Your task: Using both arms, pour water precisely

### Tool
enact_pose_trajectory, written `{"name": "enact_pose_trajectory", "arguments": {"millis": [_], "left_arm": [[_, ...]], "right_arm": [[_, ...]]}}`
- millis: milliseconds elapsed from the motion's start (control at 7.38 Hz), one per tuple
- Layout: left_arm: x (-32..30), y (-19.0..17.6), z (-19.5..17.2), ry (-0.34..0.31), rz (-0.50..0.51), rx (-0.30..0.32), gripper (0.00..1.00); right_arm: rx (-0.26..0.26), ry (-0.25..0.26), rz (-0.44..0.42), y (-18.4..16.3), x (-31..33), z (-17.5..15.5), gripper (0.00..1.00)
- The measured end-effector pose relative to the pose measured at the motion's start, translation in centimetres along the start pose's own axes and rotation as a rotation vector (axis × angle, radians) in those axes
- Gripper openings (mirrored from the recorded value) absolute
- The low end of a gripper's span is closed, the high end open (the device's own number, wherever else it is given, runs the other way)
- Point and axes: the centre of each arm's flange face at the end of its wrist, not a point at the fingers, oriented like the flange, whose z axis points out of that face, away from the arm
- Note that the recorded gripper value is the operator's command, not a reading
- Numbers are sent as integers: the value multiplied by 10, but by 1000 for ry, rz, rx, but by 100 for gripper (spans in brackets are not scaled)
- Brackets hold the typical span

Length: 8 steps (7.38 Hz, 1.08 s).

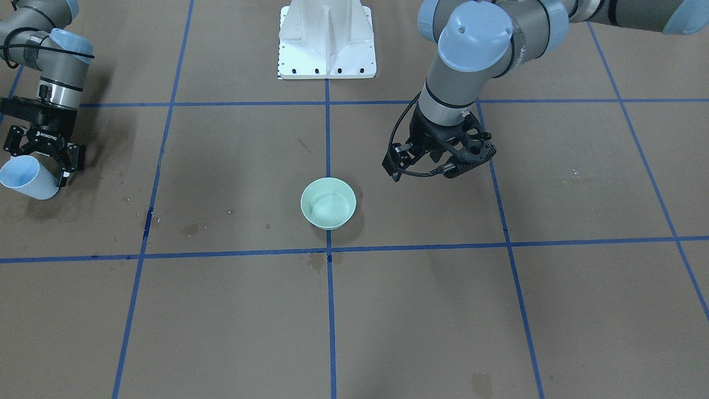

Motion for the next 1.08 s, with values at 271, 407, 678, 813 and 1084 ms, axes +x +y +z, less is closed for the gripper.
{"name": "enact_pose_trajectory", "arguments": {"millis": [271, 407, 678, 813, 1084], "left_arm": [[0, 0, 0, -1, 0, 0, 100], [-1, 0, 1, -2, -1, 0, 100], [-4, -1, 4, -9, -3, -1, 100], [-5, -1, 6, -11, -4, -1, 100], [-6, -1, 6, -12, -4, -1, 100]], "right_arm": [[9, 12, -6, -5, 2, 4, 99], [12, 20, -9, -6, 5, 7, 99], [18, 34, -13, -7, 11, 12, 99], [19, 39, -14, -7, 12, 14, 94], [22, 40, -8, -9, 12, 15, 10]]}}
